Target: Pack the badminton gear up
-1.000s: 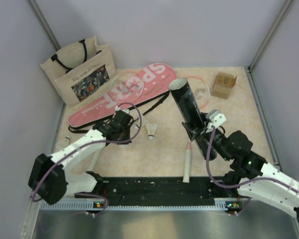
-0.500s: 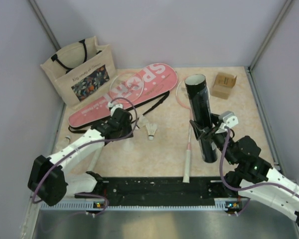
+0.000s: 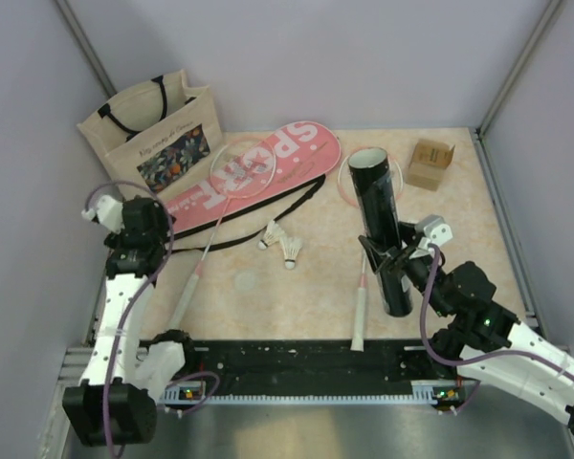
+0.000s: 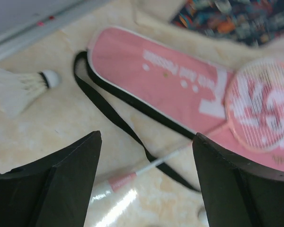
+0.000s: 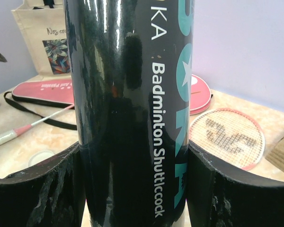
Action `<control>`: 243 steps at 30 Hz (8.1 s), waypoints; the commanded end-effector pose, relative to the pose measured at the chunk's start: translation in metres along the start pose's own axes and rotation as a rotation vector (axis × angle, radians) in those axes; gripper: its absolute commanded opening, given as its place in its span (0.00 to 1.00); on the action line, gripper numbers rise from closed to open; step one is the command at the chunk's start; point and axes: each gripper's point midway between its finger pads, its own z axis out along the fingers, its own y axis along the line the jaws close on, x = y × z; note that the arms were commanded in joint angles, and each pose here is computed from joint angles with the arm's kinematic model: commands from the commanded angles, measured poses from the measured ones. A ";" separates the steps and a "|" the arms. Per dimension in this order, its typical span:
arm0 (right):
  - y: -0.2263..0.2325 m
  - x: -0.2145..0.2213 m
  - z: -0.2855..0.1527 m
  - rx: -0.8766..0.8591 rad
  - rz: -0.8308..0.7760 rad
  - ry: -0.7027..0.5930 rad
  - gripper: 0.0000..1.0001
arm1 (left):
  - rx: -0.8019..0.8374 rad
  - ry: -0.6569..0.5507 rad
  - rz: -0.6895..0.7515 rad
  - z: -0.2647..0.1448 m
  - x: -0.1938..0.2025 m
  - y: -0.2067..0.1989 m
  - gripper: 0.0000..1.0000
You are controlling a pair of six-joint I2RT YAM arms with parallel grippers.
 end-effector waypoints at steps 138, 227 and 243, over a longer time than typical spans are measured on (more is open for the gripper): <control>0.061 0.024 0.049 -0.483 -0.835 0.079 0.27 | 1.175 0.617 0.339 -0.259 0.042 -0.104 0.00; 0.030 -0.006 0.033 -0.194 -0.361 -0.050 0.25 | 0.672 0.523 0.390 -0.090 0.061 -0.136 0.53; 0.031 -0.025 0.012 -0.222 -0.304 -0.104 0.25 | 0.950 0.697 0.869 -0.012 0.147 -0.225 0.52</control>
